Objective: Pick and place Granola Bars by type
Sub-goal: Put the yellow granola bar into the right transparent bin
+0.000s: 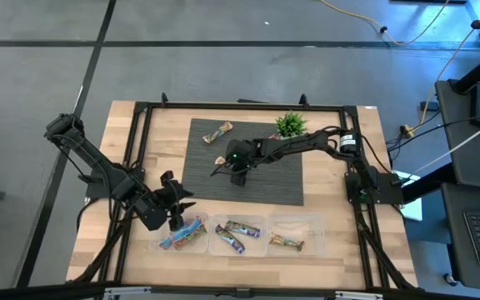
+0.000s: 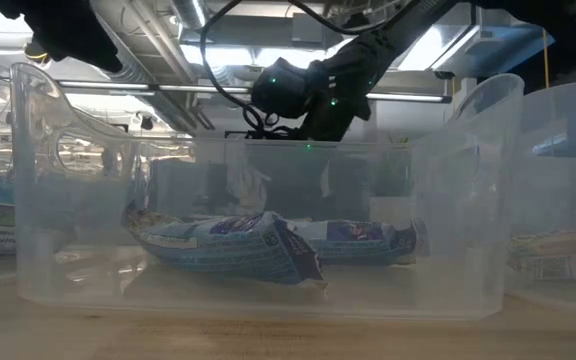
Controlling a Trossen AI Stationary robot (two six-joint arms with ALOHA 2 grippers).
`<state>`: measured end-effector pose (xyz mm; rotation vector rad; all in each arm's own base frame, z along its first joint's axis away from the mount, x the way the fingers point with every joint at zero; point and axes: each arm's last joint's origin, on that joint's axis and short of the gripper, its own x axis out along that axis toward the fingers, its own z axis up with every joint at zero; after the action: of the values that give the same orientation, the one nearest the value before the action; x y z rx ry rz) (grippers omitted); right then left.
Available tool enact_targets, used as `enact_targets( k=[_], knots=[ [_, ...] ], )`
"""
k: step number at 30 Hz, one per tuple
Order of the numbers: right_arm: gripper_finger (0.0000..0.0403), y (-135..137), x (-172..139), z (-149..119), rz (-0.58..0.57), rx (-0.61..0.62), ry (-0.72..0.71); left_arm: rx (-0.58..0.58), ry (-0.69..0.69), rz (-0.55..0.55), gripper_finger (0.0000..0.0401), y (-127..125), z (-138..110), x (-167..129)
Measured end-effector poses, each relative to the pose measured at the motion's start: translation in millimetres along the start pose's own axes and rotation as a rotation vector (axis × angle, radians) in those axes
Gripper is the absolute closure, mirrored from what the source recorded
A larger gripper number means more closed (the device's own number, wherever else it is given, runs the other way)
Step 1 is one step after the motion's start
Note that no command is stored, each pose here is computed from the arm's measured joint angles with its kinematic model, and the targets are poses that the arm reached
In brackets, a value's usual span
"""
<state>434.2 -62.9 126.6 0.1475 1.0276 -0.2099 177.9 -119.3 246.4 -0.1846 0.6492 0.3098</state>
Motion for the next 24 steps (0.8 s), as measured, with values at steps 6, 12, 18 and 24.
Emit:
enact_targets(
  k=[6,12,18,24],
  knots=[
    [0.0333,0,-6,1,0.001,-0.001,0.0,0.0,0.02,-0.019,0.0272,-1,0,0],
    [0.0329,1,-31,16,0.001,-0.005,-0.003,0.007,0.026,-0.012,0.0273,0,-1,0],
    [0.0328,14,-77,36,0.011,0.001,0.027,0.021,0.034,0.012,0.027,3,-2,1],
    [0.0328,46,-130,27,0.03,0.112,0.141,0.046,0.035,0.033,0.0269,6,0,3]
  ],
)
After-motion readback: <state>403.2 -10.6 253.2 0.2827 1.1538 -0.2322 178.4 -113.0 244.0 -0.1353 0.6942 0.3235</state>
